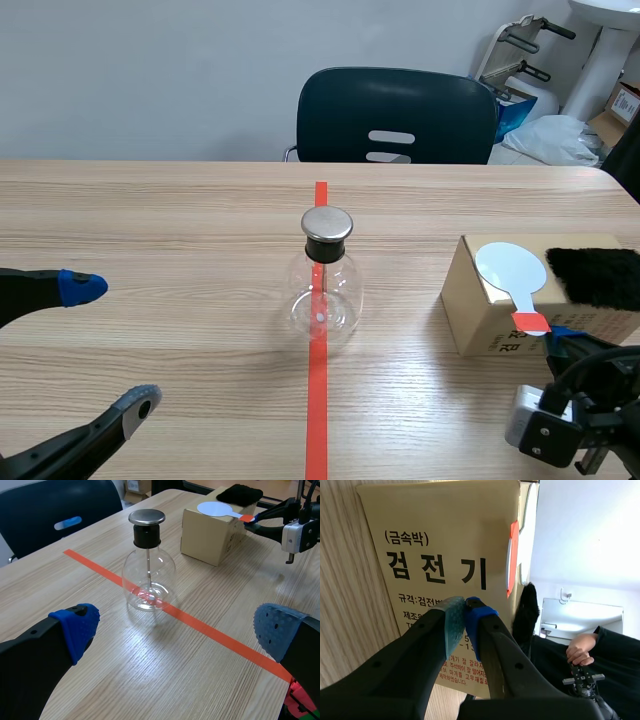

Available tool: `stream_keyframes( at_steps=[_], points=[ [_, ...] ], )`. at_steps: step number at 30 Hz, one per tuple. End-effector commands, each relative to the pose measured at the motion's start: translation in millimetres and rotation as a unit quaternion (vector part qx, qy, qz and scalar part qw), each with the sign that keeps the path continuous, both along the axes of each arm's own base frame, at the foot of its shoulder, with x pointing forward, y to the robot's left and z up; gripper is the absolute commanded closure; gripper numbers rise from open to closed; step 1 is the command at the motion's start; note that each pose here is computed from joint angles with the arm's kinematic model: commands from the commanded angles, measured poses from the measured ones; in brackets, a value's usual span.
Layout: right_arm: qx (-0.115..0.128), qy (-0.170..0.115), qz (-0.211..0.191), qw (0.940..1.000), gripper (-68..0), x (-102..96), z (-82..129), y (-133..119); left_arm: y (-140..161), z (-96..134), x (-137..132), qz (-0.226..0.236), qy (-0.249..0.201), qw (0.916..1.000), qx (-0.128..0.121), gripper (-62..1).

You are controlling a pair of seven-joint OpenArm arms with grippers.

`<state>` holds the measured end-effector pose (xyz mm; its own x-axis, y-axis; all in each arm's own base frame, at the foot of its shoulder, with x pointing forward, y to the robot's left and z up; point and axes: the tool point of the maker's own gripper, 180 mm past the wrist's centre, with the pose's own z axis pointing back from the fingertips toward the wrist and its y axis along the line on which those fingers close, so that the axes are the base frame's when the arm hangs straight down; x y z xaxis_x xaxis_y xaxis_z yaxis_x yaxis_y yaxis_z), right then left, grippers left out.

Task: Do the electroscope experiment.
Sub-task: 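Pick up the white charging plate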

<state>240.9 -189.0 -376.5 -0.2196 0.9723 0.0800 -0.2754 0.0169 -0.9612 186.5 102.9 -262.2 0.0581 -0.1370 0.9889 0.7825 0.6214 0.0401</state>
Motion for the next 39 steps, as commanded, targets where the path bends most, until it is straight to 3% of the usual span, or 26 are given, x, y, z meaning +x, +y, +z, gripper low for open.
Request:
stream_keyframes(
  at_steps=[1,39],
  points=[
    [-0.004,-0.018,-0.007,0.9998,-2.0,7.3,9.3,-6.9,-3.1,8.7,3.3,0.003,-0.012,0.9998,-0.016,-62.3],
    [0.000,-0.016,0.016,0.9997,-2.0,3.3,8.5,0.8,-3.1,8.7,3.3,0.003,-0.012,0.9998,-0.016,-62.3]
  ],
)
